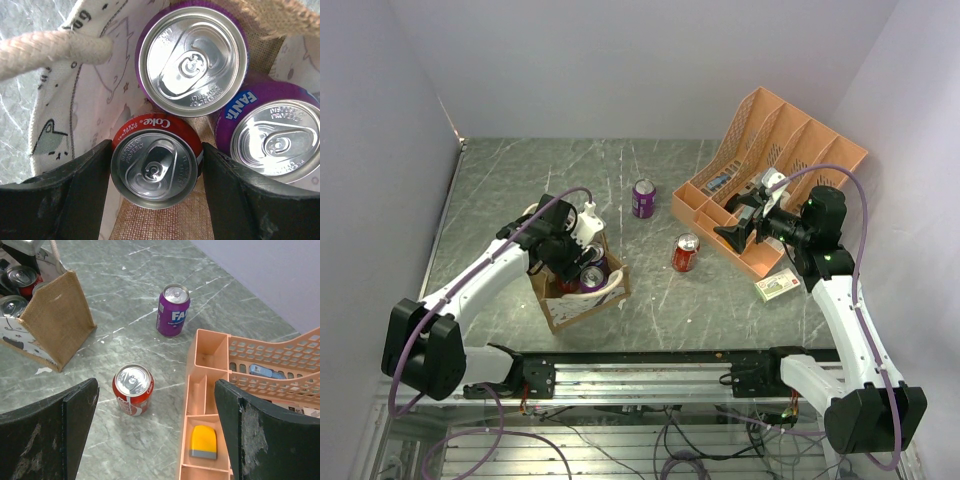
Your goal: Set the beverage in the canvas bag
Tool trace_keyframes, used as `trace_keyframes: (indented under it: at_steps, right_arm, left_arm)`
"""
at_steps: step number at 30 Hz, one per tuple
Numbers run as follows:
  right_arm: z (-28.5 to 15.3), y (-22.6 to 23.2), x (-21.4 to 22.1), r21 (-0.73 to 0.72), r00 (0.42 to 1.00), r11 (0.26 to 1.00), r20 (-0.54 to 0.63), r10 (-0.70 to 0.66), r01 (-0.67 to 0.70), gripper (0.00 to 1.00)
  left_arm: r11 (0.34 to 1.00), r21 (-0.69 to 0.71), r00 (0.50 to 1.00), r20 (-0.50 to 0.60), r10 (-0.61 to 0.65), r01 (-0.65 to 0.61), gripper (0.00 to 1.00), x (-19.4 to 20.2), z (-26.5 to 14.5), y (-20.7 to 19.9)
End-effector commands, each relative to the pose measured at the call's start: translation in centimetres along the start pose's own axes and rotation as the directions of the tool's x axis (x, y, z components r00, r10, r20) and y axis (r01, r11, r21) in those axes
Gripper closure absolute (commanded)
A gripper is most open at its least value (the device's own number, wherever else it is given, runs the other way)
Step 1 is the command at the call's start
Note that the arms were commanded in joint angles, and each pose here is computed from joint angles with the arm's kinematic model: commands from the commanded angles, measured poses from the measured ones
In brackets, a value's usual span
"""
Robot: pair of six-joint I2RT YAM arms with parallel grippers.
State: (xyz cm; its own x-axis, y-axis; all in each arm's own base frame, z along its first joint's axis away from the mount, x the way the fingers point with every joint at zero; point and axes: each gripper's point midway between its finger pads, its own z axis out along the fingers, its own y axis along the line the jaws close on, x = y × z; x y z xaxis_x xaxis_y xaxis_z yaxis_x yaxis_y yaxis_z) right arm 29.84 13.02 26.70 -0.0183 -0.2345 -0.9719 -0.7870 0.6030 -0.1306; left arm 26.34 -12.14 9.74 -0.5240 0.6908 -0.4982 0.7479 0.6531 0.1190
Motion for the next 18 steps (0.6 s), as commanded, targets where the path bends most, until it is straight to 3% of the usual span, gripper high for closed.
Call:
trace_keyframes:
  at_steps: [1, 9, 18]
  right_arm:
    - [-0.1, -0.1, -0.2, 0.001, 1.000, 1.000, 0.012, -0.017, 0.017, 0.00]
    - [-0.1, -0.2, -0.1, 0.001, 1.000, 1.000, 0.011, -0.017, 0.017, 0.00]
    - [-0.1, -0.1, -0.1, -0.001, 1.000, 1.000, 0.012, -0.016, 0.017, 0.00]
  left_arm:
    - [0.997, -0.083, 1.000, 0.011, 0.000, 0.001, 0.23, 0.0, -0.5, 1.7]
    - [0.995, -0.096, 1.000, 0.028, 0.009, -0.006, 0.14, -0.5, -1.6, 1.9]
    - [0.994, -0.107, 0.998, 0.059, 0.020, -0.014, 0.12, -1.8, -3.2, 2.2]
